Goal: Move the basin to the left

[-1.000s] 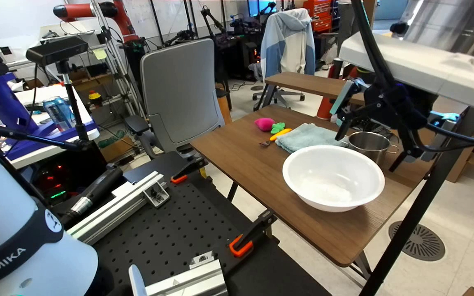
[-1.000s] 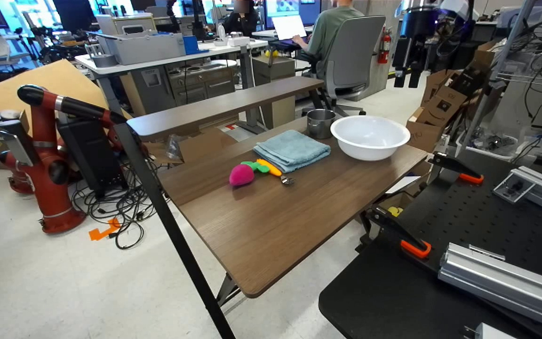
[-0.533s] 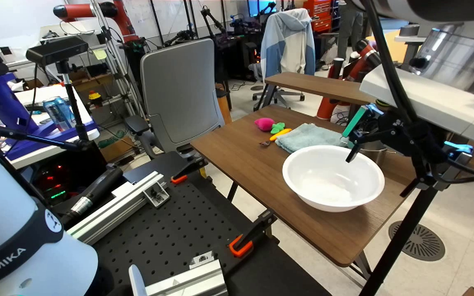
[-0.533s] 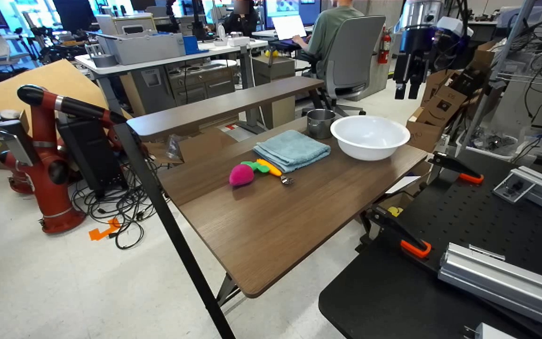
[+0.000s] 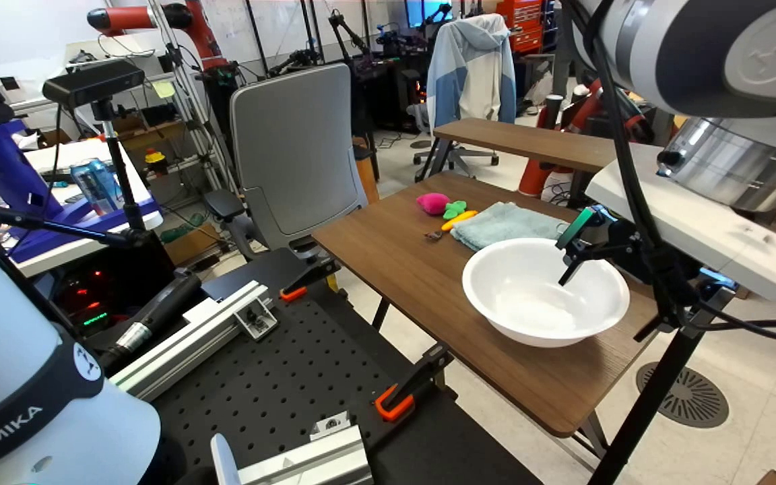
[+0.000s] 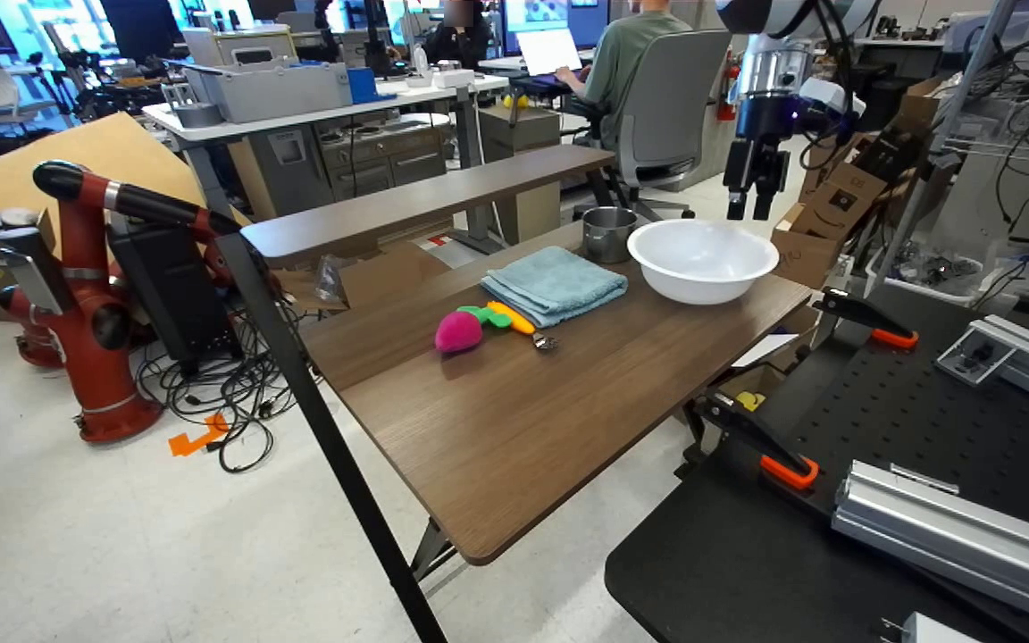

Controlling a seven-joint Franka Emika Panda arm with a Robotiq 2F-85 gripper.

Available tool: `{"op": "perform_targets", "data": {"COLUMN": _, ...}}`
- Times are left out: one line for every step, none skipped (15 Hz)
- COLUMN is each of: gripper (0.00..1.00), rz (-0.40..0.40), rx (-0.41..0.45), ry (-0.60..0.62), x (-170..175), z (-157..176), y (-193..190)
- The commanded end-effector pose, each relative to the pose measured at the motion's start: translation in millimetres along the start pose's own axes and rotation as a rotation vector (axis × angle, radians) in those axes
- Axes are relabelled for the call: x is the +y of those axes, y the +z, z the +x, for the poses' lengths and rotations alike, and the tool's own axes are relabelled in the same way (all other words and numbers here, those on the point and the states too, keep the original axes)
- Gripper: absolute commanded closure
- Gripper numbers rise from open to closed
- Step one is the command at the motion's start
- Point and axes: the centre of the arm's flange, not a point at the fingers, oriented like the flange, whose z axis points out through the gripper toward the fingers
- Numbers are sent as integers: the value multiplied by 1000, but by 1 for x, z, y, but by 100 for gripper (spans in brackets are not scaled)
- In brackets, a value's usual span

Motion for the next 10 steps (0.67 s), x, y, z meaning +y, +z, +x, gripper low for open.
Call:
{"op": "perform_targets", "data": {"gripper": 0, "rz": 49, "rx": 30, "ry": 5, "x": 9, "z": 16, "y": 14}}
{"op": "perform_targets", "data": {"gripper": 0, "rz": 61, "rx": 31, "ry": 11, "x": 9, "z": 18, "y": 20}}
{"op": "perform_targets", "data": {"gripper": 0, "rz": 71, "rx": 23, "ry": 13, "x": 9, "z": 22, "y": 26}}
{"op": "perform_targets", "data": {"gripper": 13, "rz": 81, "rx": 30, "ry": 15, "x": 9, "z": 24, "y": 30}}
{"op": "perform_targets", "data": {"gripper": 28, "rz": 89, "rx": 33, "ry": 5, "x": 9, "z": 25, "y": 34}}
{"op": "perform_targets", "data": {"gripper": 34, "rz": 93, "rx": 34, "ry": 3, "x": 9, "z": 27, "y": 36}}
{"op": "perform_targets", "data": {"gripper": 42, "rz": 97, "rx": 32, "ry": -4, "x": 9, "z": 27, "y": 36}}
{"op": "perform_targets", "data": {"gripper": 51, "rz": 98, "rx": 34, "ry": -7, "x": 10, "z": 29, "y": 37}}
{"op": "perform_targets", "data": {"gripper": 58, "rz": 100, "rx": 36, "ry": -8, "x": 11, "z": 30, "y": 37}}
{"op": "perform_targets", "data": {"gripper": 66, "rz": 102, "rx": 38, "ry": -8, "x": 12, "z": 31, "y": 36}}
